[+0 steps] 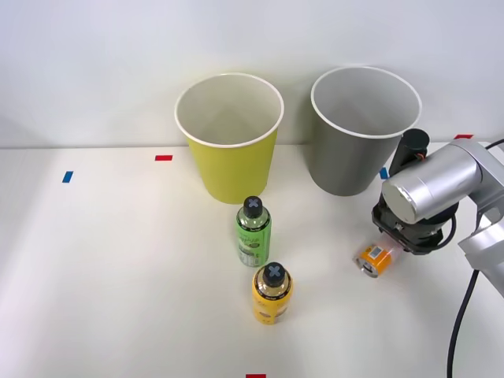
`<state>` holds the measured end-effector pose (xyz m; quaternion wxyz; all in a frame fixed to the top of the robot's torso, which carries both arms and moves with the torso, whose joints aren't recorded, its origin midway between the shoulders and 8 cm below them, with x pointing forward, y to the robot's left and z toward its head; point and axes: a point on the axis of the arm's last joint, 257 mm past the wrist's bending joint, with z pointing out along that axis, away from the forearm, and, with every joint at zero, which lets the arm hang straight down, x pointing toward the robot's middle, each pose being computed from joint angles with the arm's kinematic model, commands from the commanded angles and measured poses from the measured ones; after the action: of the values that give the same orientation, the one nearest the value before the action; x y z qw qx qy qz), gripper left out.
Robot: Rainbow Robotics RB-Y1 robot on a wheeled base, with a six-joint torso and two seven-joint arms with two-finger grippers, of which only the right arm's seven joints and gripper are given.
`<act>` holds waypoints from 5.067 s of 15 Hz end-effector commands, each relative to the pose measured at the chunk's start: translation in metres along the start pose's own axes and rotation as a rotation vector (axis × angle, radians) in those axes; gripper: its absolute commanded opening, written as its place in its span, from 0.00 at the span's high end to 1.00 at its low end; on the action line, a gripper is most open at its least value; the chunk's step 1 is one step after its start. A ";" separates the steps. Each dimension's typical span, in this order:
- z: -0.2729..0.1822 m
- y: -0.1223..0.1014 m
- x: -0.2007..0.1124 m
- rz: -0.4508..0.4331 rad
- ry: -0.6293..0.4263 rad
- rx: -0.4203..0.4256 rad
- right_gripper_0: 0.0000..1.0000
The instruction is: Put cans in the gray bin, plastic bottles in the light green bin
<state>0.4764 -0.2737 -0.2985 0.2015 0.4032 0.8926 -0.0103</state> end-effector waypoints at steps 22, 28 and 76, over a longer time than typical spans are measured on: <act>-0.179 0.018 0.002 -0.572 -0.844 -0.534 1.00; -0.258 0.069 -0.008 -0.475 -0.995 -0.852 1.00; -0.303 0.137 -0.105 -0.548 -1.202 -1.232 0.00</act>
<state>0.5386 -0.1969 0.0389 0.8043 -0.0800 0.5511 0.2073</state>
